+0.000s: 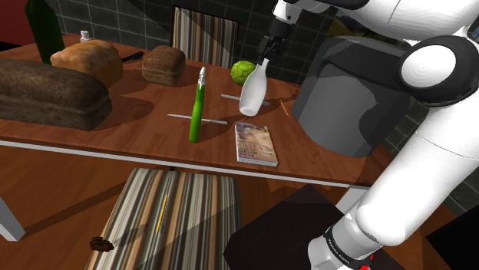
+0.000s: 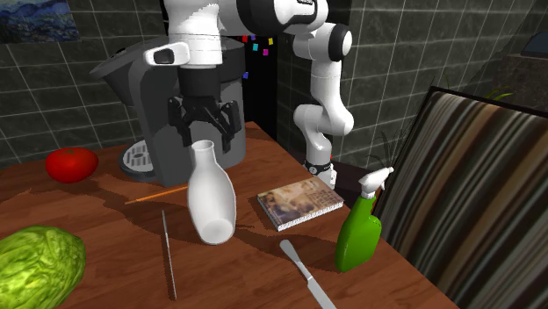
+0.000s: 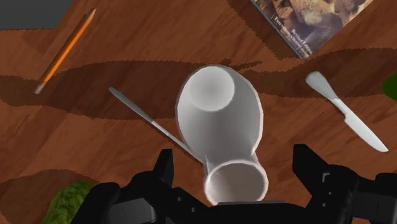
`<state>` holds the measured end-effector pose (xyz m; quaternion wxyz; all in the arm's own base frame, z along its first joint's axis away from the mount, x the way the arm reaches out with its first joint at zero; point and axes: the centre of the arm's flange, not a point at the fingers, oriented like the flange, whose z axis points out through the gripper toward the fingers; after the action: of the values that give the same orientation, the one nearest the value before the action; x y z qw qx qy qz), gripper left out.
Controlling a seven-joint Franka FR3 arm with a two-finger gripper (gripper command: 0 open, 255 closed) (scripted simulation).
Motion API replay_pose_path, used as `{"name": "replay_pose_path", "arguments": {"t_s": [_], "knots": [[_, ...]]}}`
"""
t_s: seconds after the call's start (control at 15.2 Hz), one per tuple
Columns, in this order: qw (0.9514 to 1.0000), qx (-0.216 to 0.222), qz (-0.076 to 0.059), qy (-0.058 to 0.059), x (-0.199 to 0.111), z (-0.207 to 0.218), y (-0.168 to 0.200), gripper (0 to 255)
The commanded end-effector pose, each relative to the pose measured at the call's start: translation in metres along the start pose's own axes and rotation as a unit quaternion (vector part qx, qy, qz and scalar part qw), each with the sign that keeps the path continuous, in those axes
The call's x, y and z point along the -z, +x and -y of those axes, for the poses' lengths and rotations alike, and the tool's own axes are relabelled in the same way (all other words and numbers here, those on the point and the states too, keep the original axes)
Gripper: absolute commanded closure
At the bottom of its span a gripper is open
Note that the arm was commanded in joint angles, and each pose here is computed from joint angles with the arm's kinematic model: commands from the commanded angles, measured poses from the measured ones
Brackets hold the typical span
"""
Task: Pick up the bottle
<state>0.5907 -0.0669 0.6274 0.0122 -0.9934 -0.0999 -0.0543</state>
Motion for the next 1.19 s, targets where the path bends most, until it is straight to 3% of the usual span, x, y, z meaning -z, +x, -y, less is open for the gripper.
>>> {"name": "replay_pose_path", "arguments": {"t_s": [0.0, 0.13, 0.2, 0.79, 1.12], "knots": [[1.0, 0.0, 0.0, 0.0, -0.011, 0.0, -0.001, 0], [1.0, 0.0, 0.0, 0.0, -0.014, 0.0, -0.001, 0], [1.0, 0.0, 0.0, 0.0, -0.014, 0.0, -0.002, 255], [1.0, 0.0, 0.0, 0.0, -0.014, 0.0, -0.001, 255], [1.0, 0.0, 0.0, 0.0, 0.012, 0.0, 0.001, 255]]}}
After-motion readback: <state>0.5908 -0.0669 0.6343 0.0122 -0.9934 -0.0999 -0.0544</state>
